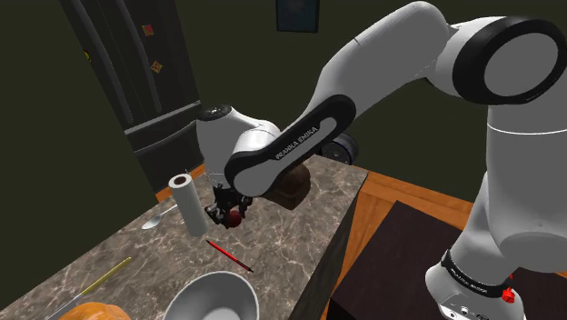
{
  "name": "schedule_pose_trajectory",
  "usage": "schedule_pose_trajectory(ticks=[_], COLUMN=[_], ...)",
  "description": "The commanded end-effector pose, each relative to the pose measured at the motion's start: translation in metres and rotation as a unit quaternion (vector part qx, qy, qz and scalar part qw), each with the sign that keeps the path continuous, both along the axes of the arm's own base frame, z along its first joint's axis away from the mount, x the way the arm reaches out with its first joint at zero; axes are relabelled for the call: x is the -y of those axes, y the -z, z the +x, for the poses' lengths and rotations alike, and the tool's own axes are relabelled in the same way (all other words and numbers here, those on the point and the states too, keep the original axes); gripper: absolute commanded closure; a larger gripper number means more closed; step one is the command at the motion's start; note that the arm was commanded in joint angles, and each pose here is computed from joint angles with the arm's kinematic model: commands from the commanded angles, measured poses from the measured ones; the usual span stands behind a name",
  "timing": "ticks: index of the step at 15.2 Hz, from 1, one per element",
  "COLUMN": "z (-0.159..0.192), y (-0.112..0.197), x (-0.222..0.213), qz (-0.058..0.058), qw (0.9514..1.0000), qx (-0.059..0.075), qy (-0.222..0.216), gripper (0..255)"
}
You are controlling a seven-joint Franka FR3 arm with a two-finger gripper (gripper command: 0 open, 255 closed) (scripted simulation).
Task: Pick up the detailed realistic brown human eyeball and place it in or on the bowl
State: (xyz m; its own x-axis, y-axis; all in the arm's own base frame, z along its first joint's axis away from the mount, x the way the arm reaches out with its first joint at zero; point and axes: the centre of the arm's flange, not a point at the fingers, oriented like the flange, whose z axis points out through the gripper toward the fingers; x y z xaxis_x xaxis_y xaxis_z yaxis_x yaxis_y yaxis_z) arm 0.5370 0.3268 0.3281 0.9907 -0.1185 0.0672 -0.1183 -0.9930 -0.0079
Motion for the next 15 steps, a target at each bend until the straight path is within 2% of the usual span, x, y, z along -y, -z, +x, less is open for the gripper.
schedule_pose_trajectory(ticks=[1, 15], z=[-0.001, -0.001], y=[-0.011, -0.085], x=[-0.001, -0.001], qz=[0.0, 0.0], qw=[1.0, 1.0], qx=[0.0, 0.0], qy=[0.0, 0.0], gripper=[255, 255])
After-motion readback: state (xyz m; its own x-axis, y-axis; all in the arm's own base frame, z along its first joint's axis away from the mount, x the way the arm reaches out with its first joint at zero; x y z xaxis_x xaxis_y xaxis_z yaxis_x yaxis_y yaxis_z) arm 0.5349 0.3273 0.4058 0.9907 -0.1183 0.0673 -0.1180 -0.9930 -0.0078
